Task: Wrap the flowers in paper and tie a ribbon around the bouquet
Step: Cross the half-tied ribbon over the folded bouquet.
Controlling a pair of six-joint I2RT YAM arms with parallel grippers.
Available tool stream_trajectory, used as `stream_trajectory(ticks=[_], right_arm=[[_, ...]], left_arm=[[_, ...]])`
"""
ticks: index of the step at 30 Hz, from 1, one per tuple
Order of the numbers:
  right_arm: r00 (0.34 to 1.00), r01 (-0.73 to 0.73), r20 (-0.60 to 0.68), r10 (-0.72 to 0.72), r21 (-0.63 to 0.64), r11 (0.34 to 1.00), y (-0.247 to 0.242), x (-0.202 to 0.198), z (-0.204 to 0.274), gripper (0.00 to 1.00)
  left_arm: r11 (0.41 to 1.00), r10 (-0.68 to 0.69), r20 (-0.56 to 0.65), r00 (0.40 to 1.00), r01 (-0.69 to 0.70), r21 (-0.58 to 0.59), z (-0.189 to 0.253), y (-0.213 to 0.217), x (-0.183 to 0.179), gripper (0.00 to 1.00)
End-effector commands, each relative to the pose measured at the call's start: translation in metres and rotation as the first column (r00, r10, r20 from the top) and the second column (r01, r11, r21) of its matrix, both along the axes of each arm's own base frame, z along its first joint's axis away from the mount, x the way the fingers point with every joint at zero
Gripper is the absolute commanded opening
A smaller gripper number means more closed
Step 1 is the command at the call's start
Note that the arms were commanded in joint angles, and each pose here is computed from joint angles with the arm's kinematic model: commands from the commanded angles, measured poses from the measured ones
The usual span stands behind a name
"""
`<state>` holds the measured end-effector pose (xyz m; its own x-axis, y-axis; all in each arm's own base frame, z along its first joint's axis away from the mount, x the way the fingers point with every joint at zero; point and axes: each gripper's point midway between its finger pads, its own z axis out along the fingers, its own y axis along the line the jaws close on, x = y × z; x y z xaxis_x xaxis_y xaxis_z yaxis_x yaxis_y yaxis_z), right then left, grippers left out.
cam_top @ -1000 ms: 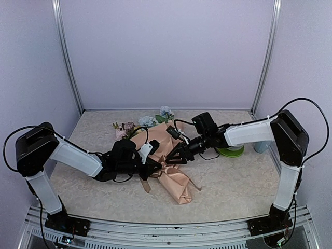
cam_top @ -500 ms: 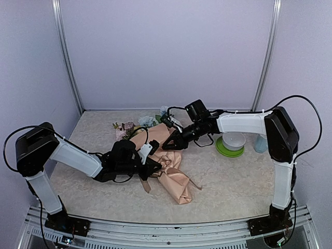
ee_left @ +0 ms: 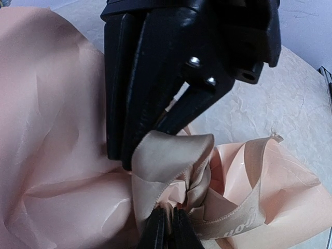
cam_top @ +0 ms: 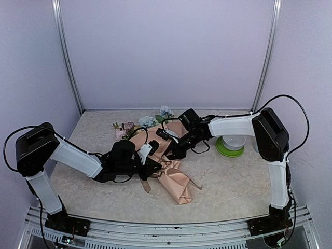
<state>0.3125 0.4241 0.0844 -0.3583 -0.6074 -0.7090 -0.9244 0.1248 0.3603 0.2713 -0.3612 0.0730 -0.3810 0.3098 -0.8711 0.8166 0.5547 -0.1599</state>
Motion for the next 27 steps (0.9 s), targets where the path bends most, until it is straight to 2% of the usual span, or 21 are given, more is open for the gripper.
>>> stream_trajectory(ticks=[1, 8, 12, 16, 27], right_arm=[[0.985, -0.158, -0.06, 0.164, 0.099, 0.982, 0.005, -0.036, 0.001, 0.11], [0.968, -0.211, -0.102, 0.23, 0.169, 0.963, 0.01, -0.046, 0.007, 0.11], [0.971, -0.202, -0.106, 0.215, 0.121, 0.972, 0.006, -0.044, -0.004, 0.12], [0.982, -0.162, -0.084, 0.168, 0.082, 0.983, 0.0, -0.035, -0.011, 0.11], [0.985, -0.154, -0.071, 0.159, 0.064, 0.986, -0.003, -0.015, -0.013, 0.11]], left_arm=[[1.0, -0.024, 0.017, 1.0, 0.025, -0.01, 0.002, -0.005, -0.002, 0.09], [0.999, -0.029, 0.019, 0.999, 0.029, -0.014, 0.003, -0.007, -0.002, 0.08], [0.999, -0.028, 0.022, 0.999, 0.029, -0.025, 0.007, -0.004, -0.002, 0.09], [0.999, -0.034, 0.039, 0.999, 0.035, -0.033, 0.016, -0.001, -0.004, 0.25], [0.99, -0.138, 0.062, 0.989, 0.137, 0.015, 0.045, 0.005, -0.02, 0.47]])
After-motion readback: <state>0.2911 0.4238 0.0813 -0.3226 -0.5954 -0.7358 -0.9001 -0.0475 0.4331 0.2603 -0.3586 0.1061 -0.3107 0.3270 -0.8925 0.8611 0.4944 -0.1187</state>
